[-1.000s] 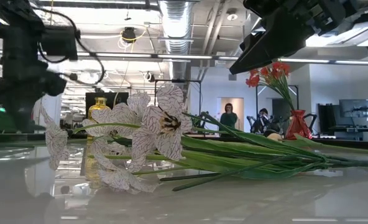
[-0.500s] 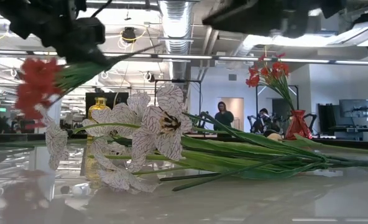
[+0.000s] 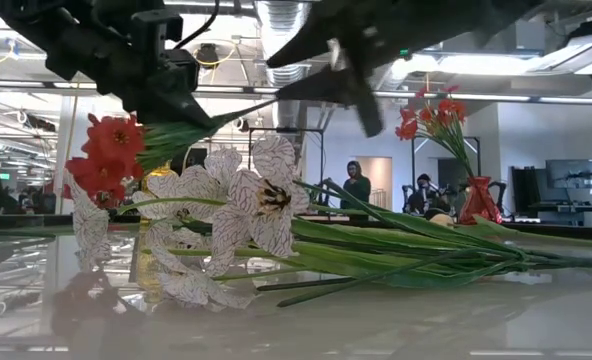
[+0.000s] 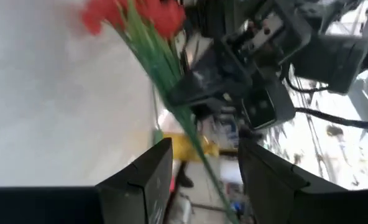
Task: Sort flowers into vase by color
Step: Put the red flowers into the red vase
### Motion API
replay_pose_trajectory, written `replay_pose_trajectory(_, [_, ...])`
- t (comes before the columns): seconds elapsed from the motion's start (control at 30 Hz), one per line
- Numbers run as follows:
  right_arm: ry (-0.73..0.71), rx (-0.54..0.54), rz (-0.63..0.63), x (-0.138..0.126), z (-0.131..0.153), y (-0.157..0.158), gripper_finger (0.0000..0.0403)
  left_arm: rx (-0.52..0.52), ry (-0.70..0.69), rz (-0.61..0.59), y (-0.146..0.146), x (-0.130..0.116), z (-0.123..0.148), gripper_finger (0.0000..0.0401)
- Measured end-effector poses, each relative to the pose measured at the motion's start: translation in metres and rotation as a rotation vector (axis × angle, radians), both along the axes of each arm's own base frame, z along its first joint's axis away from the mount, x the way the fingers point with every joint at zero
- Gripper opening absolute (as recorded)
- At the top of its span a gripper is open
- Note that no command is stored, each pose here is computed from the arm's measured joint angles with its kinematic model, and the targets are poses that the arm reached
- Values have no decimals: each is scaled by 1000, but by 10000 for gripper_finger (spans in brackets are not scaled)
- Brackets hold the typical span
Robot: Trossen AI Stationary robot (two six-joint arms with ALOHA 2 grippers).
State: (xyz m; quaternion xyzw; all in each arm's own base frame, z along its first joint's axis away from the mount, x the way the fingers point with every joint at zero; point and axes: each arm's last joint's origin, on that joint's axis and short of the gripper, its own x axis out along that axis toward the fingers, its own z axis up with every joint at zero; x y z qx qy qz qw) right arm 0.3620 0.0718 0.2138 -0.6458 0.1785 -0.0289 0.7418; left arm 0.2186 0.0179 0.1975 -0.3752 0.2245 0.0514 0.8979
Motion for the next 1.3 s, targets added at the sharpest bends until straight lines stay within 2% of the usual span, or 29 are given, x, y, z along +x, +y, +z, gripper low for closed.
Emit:
replay_pose_trajectory(0.33, [56, -161, -97, 43, -14, -5, 207, -10, -45, -38, -1, 8, -1, 6])
replay_pose_trajectory(0.6, [99, -166, -124, 50, -17, -13, 197, 3, -46, -63, -4, 8, -1, 6])
replay_pose_trajectory(0.73, [97, -161, -123, 50, -17, -13, 162, 9, -46, -66, -4, 8, -1, 6])
replay_pose_trajectory(1.07, [111, -127, -126, 49, -20, -13, 37, 42, -44, -90, -5, 8, -2, 6])
replay_pose_trajectory(1.17, [128, -109, -128, 48, -22, -13, 25, 60, -45, -97, -7, 8, -2, 11])
replay_pose_trajectory(1.3, [152, -50, -123, 46, -25, -12, 18, 98, -45, -85, -6, 8, -2, 40])
